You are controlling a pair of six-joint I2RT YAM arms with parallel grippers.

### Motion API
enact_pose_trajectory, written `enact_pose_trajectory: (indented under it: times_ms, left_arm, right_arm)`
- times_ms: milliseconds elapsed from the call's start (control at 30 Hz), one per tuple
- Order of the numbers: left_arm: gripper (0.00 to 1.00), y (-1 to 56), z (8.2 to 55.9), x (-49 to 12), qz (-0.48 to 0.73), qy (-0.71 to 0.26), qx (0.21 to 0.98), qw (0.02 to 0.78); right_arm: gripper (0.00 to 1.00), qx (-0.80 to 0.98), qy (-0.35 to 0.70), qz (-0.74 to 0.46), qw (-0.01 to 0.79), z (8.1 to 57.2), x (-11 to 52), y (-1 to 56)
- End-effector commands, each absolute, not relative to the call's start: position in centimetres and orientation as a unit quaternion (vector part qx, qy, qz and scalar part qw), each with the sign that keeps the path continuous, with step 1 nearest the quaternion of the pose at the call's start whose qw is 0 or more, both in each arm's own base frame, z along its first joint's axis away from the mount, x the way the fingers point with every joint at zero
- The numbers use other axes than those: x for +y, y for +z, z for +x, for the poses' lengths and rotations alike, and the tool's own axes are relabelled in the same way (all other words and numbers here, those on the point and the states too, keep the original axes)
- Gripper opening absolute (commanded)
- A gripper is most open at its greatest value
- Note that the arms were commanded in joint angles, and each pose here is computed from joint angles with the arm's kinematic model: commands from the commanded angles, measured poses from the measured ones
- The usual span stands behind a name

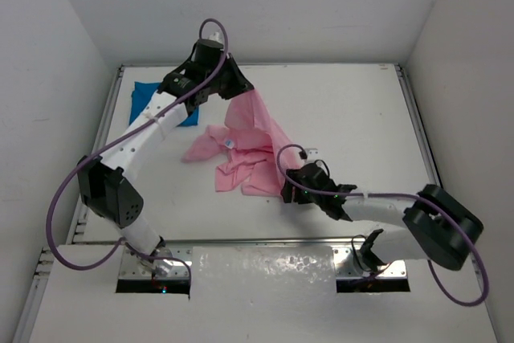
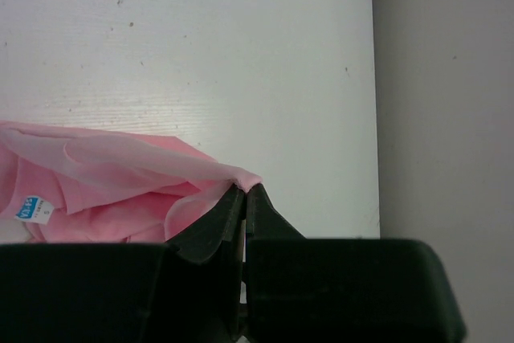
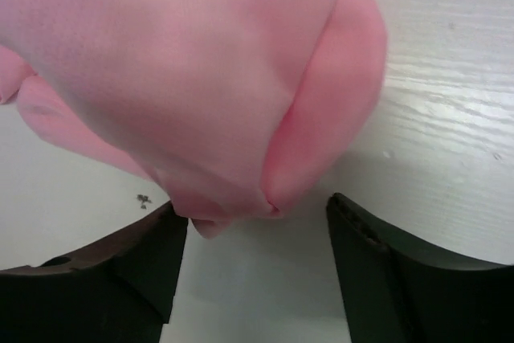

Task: Fold and stack the t-shirts
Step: Flatten out the tshirt

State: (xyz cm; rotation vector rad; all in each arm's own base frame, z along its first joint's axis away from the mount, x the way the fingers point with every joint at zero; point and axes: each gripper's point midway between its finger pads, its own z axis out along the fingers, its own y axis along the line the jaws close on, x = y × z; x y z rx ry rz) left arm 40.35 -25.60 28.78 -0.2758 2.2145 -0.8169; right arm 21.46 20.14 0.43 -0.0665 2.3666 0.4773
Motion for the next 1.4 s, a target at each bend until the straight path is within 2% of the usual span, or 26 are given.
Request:
enact_pose_trajectory:
  times_ms: [0, 67, 100, 133, 200, 233, 267, 367, 533, 633, 800, 1033, 1167, 1200, 1300, 1367]
  left_arm:
    - [0.00, 31.8, 40.9, -25.0, -0.108, -0.325, 0.847, 0.408]
    - [0.00, 32.5, 41.0, -24.6, -0.111, -0.324, 0.843, 0.415]
    - [0.00, 33.2, 41.2, -24.2, -0.115, -0.322, 0.839, 0.423]
    - [0.00, 33.9, 41.2, -23.8, -0.117, -0.321, 0.836, 0.430]
    - [0.00, 35.0, 41.3, -22.3, -0.121, -0.296, 0.835, 0.448]
    - [0.00, 37.4, 41.5, -21.6, -0.125, -0.290, 0.822, 0.474]
    - [0.00, 38.6, 41.4, -20.9, -0.127, -0.280, 0.817, 0.487]
    - [0.00, 42.0, 40.4, -18.2, -0.146, -0.241, 0.806, 0.521]
    - [0.00, 46.5, 37.0, -15.0, -0.171, -0.227, 0.781, 0.555]
    - [0.00, 47.0, 34.0, -13.6, -0.182, -0.233, 0.778, 0.555]
    - [0.00, 49.6, 28.0, -10.7, -0.198, -0.262, 0.743, 0.583]
    - [0.00, 53.0, 22.7, -9.0, -0.207, -0.301, 0.719, 0.591]
    - [0.00, 49.9, 24.0, -10.1, -0.203, -0.291, 0.750, 0.559]
    - [0.00, 47.3, 25.0, -10.5, -0.201, -0.270, 0.773, 0.539]
    - [0.00, 41.4, 27.1, -10.8, -0.200, -0.220, 0.810, 0.506]
    - [0.00, 38.7, 28.1, -10.4, -0.204, -0.188, 0.821, 0.499]
  right_arm:
    - [0.64, 0.899, 0.205, -0.018, 0.386, 24.4, 23.2, 2.8]
    - [0.32, 0.902, 0.199, -0.020, 0.382, 24.9, 23.7, 3.0]
    - [0.05, 0.901, 0.189, -0.019, 0.389, 25.3, 23.5, 3.6]
    - [0.00, 0.920, 0.131, -0.020, 0.370, 24.6, 21.3, 3.0]
    - [0.00, 0.901, 0.060, 0.005, 0.429, 27.0, 18.6, 8.1]
    - [0.00, 0.907, 0.000, -0.019, 0.420, 26.7, 15.9, 9.2]
    - [0.00, 0.894, -0.005, -0.016, 0.448, 28.1, 15.6, 13.2]
    - [0.00, 0.880, -0.033, -0.033, 0.472, 29.3, 12.7, 20.4]
    - [0.00, 0.873, -0.075, -0.059, 0.478, 28.4, 10.0, 26.9]
    - [0.00, 0.863, -0.049, -0.040, 0.501, 26.7, 9.1, 30.1]
    - [0.00, 0.852, 0.025, -0.006, 0.523, 23.3, 8.2, 31.6]
    - [0.00, 0.830, 0.124, -0.049, 0.542, 20.6, 9.9, 36.2]
    - [0.00, 0.850, 0.076, -0.109, 0.510, 22.9, 11.3, 33.6]
    - [0.00, 0.859, 0.060, -0.121, 0.494, 23.6, 11.6, 32.2]
    - [0.00, 0.890, 0.036, -0.177, 0.418, 25.8, 14.1, 26.0]
    - [0.00, 0.906, 0.066, -0.186, 0.376, 27.1, 15.8, 21.8]
